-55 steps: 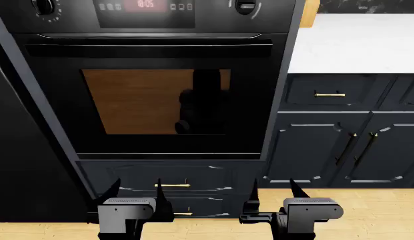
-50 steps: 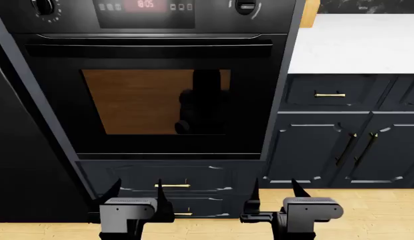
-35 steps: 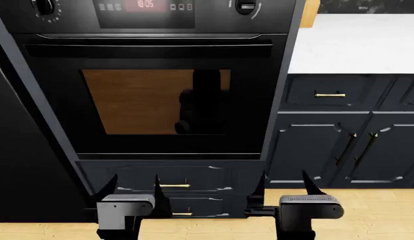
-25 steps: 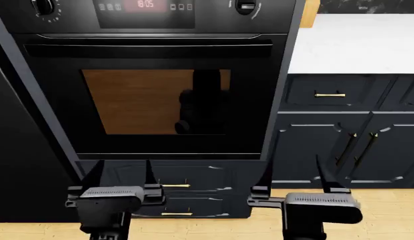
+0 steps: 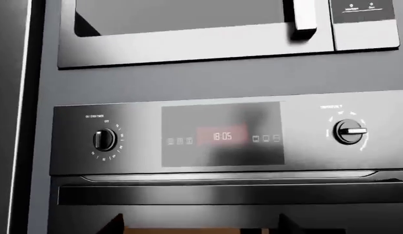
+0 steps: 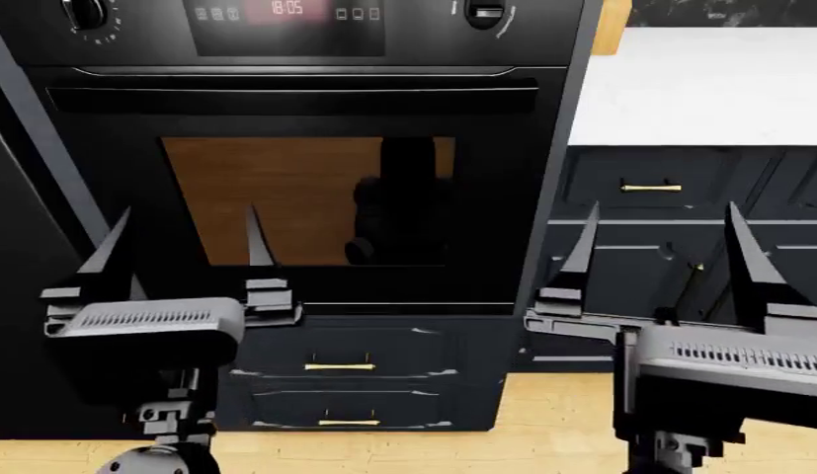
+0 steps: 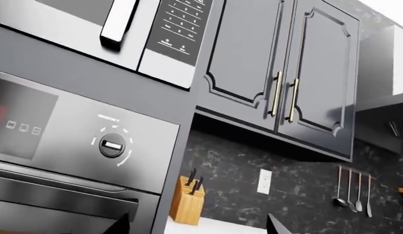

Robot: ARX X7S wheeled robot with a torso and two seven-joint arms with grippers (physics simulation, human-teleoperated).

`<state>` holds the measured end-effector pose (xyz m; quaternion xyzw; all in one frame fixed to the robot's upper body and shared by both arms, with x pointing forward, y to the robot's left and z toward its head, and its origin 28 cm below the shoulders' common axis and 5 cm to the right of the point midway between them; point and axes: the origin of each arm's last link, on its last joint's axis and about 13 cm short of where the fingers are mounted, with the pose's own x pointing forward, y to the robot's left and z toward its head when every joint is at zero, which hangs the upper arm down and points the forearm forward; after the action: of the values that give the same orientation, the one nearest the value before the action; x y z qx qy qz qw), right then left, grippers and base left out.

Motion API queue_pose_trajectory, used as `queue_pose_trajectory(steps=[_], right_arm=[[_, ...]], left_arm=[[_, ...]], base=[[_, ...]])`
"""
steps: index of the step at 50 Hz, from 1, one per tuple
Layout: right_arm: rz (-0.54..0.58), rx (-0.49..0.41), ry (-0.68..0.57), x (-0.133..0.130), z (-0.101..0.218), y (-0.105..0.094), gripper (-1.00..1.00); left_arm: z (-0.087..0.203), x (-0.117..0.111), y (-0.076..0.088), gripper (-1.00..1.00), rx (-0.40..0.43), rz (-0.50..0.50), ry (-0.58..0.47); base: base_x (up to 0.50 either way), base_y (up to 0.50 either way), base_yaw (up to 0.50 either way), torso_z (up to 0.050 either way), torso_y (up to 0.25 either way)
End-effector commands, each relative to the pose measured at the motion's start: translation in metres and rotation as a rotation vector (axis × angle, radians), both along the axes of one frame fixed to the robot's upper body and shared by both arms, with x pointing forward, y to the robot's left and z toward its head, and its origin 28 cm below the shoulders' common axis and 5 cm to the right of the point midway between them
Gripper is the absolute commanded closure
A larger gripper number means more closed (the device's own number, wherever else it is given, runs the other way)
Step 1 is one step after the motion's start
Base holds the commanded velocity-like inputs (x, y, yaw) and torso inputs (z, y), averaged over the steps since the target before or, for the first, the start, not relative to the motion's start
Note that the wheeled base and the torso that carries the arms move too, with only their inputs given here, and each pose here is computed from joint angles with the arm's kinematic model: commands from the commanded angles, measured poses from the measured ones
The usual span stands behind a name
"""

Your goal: Preheat the oven by turning the temperature knob.

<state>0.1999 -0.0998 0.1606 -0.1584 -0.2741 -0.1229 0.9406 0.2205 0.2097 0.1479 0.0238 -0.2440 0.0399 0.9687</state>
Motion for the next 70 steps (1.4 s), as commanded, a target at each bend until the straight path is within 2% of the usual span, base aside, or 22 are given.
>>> queue_pose_trajectory(steps=[1, 5, 14, 27, 65, 67, 70], right_arm=[[0.009, -0.003, -0.075, -0.002, 0.029, -0.003, -1.0], [0.021, -0.003, -0.097, -0.002, 0.037, -0.002, -1.0], [0.026, -0.018, -0.152, -0.007, 0.053, -0.002, -1.0], [0.034, -0.035, -0.157, -0.013, 0.05, -0.001, -1.0], [0.063, -0.038, -0.152, -0.013, 0.049, -0.001, -1.0], [0.065, -0.039, -0.151, -0.013, 0.049, -0.001, -1.0], [0.065, -0.04, -0.151, -0.013, 0.049, -0.001, -1.0]], left_arm=[[0.029, 0.0, 0.002, -1.0, -0.007, -0.002, -0.089], [0.041, 0.004, 0.002, -1.0, -0.023, -0.005, -0.119], [0.051, 0.01, 0.004, -1.0, -0.042, 0.003, -0.149], [0.055, 0.0, 0.009, -1.0, -0.043, 0.018, -0.178], [0.056, 0.0, 0.012, -1.0, -0.053, 0.016, -0.182], [0.057, -0.004, 0.012, -1.0, -0.059, -0.027, -0.224], [0.056, -0.004, 0.013, -1.0, -0.057, -0.029, -0.225]], base=[[0.0, 0.0, 0.0, 0.0, 0.0], [0.0, 0.0, 0.0, 0.0, 0.0], [0.0, 0.0, 0.0, 0.0, 0.0], [0.0, 0.0, 0.0, 0.0, 0.0], [0.0, 0.0, 0.0, 0.0, 0.0], [0.0, 0.0, 0.0, 0.0, 0.0], [0.0, 0.0, 0.0, 0.038, 0.0]])
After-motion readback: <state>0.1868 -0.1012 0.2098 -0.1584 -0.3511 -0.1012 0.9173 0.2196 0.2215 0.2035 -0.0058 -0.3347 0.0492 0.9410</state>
